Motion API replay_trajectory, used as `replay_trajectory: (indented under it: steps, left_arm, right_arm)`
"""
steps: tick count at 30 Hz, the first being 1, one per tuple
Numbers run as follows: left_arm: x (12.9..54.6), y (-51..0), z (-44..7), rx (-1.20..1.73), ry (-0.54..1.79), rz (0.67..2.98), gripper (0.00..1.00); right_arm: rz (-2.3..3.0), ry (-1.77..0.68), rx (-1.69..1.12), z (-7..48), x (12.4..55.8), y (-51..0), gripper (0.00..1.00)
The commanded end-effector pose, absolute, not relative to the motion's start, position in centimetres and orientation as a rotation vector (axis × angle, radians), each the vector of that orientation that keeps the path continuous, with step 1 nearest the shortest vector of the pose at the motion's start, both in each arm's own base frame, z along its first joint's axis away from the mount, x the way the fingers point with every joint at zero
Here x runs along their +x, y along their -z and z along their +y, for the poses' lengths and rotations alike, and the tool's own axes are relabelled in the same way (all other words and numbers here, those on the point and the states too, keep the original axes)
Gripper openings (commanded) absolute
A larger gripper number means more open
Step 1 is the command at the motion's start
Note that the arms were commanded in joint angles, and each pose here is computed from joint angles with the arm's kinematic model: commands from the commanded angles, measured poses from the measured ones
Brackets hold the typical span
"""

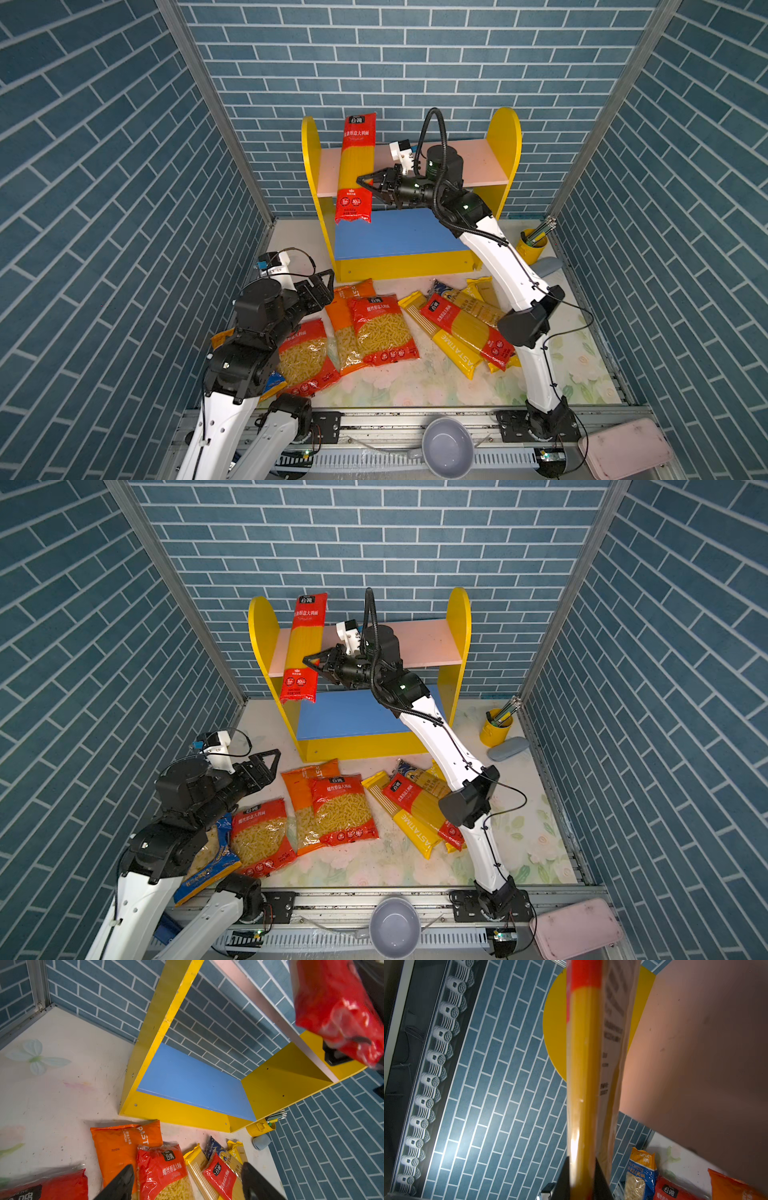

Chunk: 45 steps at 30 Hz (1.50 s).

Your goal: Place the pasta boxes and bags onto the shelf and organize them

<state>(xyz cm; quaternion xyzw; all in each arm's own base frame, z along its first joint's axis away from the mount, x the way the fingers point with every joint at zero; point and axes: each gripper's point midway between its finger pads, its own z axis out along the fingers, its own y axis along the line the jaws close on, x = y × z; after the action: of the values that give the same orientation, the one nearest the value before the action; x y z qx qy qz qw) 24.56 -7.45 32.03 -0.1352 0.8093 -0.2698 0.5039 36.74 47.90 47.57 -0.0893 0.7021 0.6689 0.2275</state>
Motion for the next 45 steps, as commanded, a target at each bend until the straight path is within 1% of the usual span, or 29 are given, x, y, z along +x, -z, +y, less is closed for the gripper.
replay_trajectory:
  steps: [1, 4, 7, 8, 9, 11, 13, 16, 21, 22, 23, 27, 31, 36, 38, 43, 44, 45]
  left_arm:
    - [24.2, -31.4, -7.8, -0.299, 0.665, 1.972, 0.81]
    - [24.2, -31.4, -8.1, -0.293, 0.686, 1.972, 0.81]
    - [24.4, -32.0, -8.8, -0.283, 0.745, 1.946, 0.81]
    - [24.5, -32.4, -9.0, -0.276, 0.766, 1.928, 0.82]
    - [24.5, -33.0, -9.2, -0.27, 0.785, 1.909, 0.82]
    - [24.6, -34.8, -9.5, -0.256, 0.825, 1.85, 0.84]
    - [24.9, -36.5, -10.0, -0.236, 0.862, 1.81, 0.85]
    - [25.5, -38.6, -10.8, -0.218, 0.923, 1.765, 0.88]
    - [26.7, -41.3, -11.5, -0.211, 1.0, 1.678, 0.91]
    - [26.8, -42.0, -11.7, -0.209, 1.019, 1.659, 0.92]
    - [26.9, -42.7, -11.8, -0.205, 1.034, 1.64, 0.94]
    - [27.3, -43.7, -11.8, -0.244, 1.092, 1.595, 1.0]
    - [28.9, -43.8, -11.7, -0.324, 1.183, 1.542, 1.0]
    - [31.6, -45.5, -12.6, -0.364, 1.333, 1.454, 1.0]
    - [32.4, -45.5, -12.9, -0.355, 1.321, 1.475, 1.0]
    - [33.3, -44.5, -12.4, -0.323, 1.155, 1.556, 1.0]
    - [33.4, -44.4, -12.4, -0.314, 1.141, 1.567, 1.0]
    - [33.4, -44.4, -12.4, -0.306, 1.124, 1.58, 1.0]
  right_arm:
    - [1.76, -1.932, -0.246, 47.7, 37.2, -51.3, 0.0]
    - [1.786, -1.92, -0.219, 48.3, 38.2, -49.8, 0.0]
    - [1.78, -1.91, -0.21, 48.4, 38.3, -49.7, 0.0]
    - [1.776, -1.908, -0.212, 48.4, 38.3, -49.7, 0.03]
    - [1.775, -1.906, -0.208, 48.3, 38.3, -49.8, 0.08]
    - [1.784, -1.9, -0.199, 48.3, 38.4, -49.6, 0.25]
    - [1.778, -1.891, -0.202, 48.2, 38.4, -49.8, 0.32]
    - [1.781, -1.861, -0.206, 47.7, 38.2, -50.2, 0.39]
    - [1.803, -1.817, -0.219, 46.7, 37.2, -50.7, 0.41]
    - [1.829, -1.801, -0.217, 46.8, 37.4, -49.9, 0.4]
    - [1.817, -1.794, -0.23, 46.0, 36.5, -51.1, 0.4]
    - [1.855, -1.717, -0.251, 44.6, 35.6, -50.8, 0.42]
    - [1.884, -1.643, -0.272, 43.1, 34.5, -50.4, 0.42]
    - [1.907, -1.613, -0.282, 42.1, 33.1, -49.4, 0.42]
    - [1.946, -1.578, -0.267, 41.8, 32.5, -48.1, 0.42]
    - [2.073, -1.452, -0.192, 42.1, 32.3, -44.7, 0.44]
    - [2.091, -1.437, -0.179, 42.4, 32.3, -44.4, 0.46]
    - [2.095, -1.428, -0.176, 42.9, 32.2, -44.3, 0.5]
